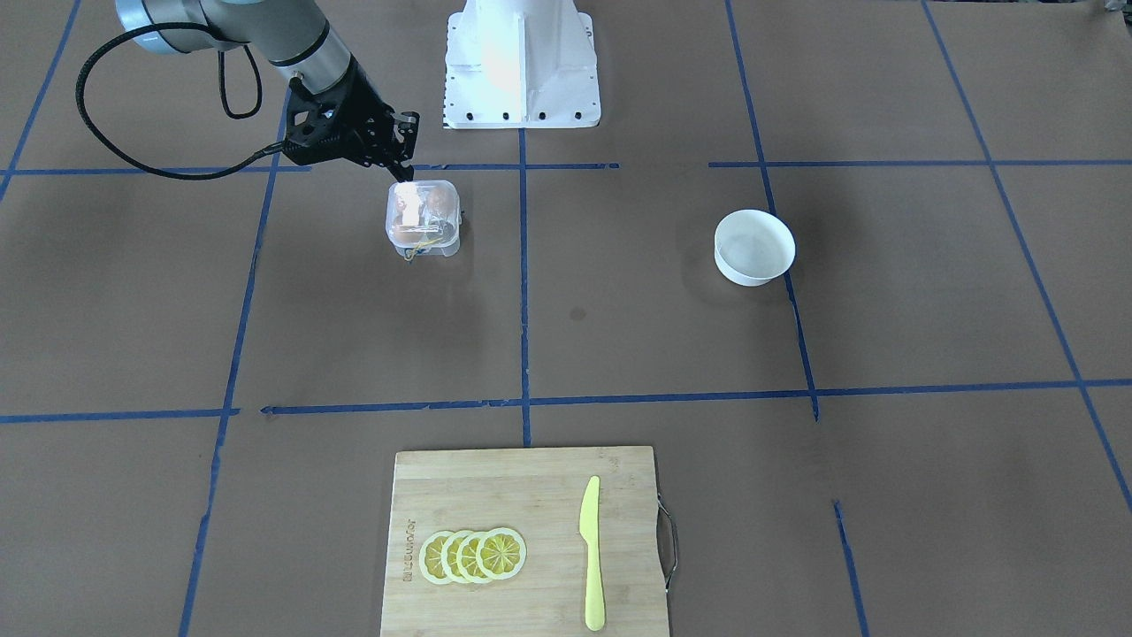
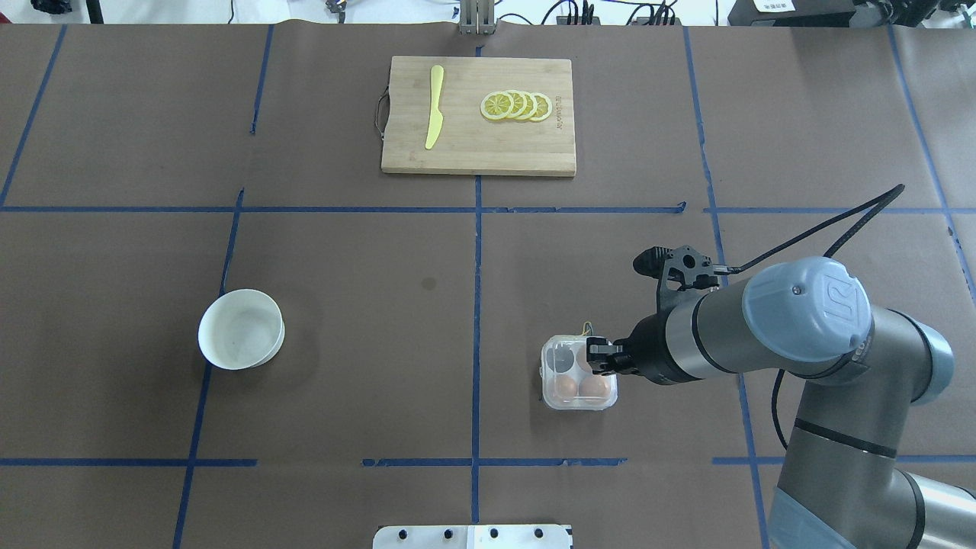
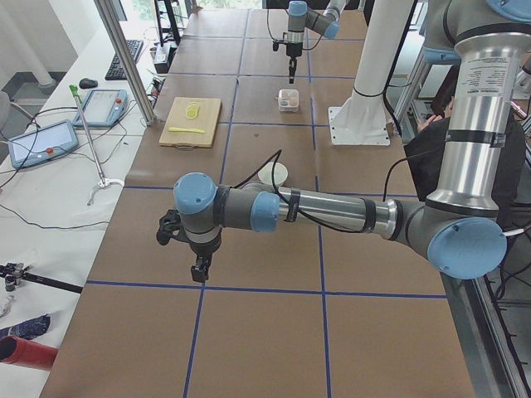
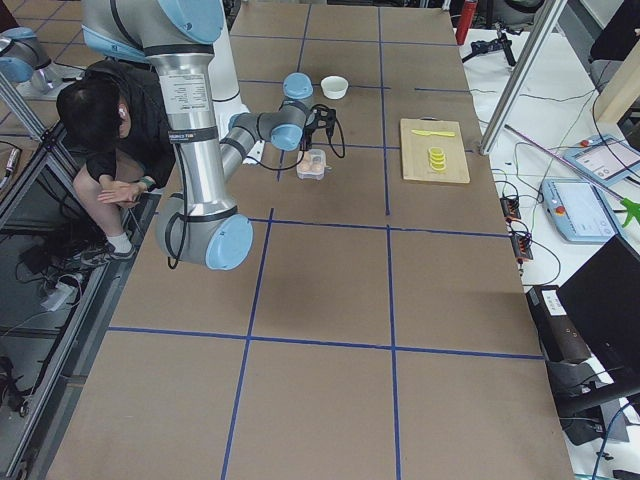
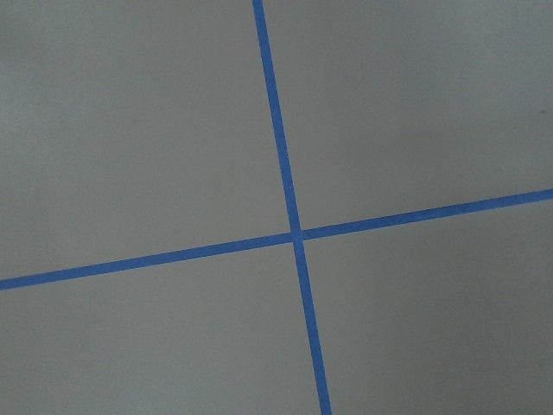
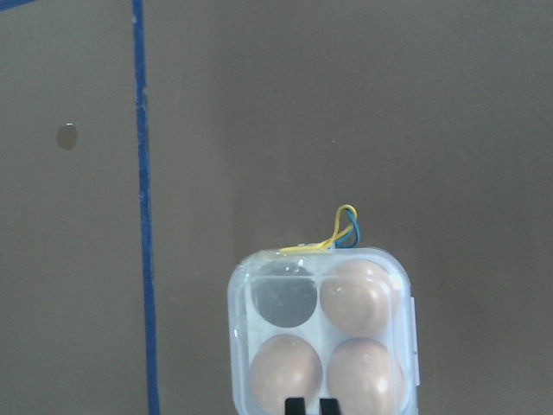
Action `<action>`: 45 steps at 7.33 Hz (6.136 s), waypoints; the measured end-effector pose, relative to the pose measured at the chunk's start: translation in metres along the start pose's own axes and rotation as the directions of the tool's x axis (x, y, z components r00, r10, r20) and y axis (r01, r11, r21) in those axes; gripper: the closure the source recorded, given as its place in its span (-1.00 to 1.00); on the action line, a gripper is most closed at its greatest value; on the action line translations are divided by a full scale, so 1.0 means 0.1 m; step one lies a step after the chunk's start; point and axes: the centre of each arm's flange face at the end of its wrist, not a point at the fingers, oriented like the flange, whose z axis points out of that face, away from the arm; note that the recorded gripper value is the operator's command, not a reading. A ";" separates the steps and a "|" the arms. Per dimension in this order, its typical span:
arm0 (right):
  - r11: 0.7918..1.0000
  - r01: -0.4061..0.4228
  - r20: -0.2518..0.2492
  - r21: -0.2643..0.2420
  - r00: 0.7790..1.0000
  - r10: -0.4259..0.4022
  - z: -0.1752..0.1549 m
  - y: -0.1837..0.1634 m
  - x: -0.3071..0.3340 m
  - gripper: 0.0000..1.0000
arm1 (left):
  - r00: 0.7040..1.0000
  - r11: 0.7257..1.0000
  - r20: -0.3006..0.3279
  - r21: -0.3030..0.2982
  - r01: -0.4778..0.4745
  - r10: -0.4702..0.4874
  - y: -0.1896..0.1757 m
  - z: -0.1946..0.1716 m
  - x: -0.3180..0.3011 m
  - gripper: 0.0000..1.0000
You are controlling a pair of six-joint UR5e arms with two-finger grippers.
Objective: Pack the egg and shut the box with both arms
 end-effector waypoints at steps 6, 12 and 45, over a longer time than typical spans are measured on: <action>0.994 0.102 -0.186 -0.031 0.977 -0.106 -0.68 -0.84 1.69 0.34 | 1.000 1.000 0.010 -0.019 0.017 -0.017 0.12 0.08 -0.07 -1.00; 0.980 0.186 -0.382 -0.075 0.902 -0.201 -1.96 -1.67 4.79 -1.00 | 0.997 0.995 -0.003 -0.072 0.074 -0.074 0.69 0.31 -0.25 -1.00; 0.980 0.112 -0.410 -0.168 0.896 -0.172 -2.49 -1.79 5.87 -1.00 | 0.999 0.998 -0.002 -0.042 0.039 -0.039 0.65 0.18 -0.11 -1.00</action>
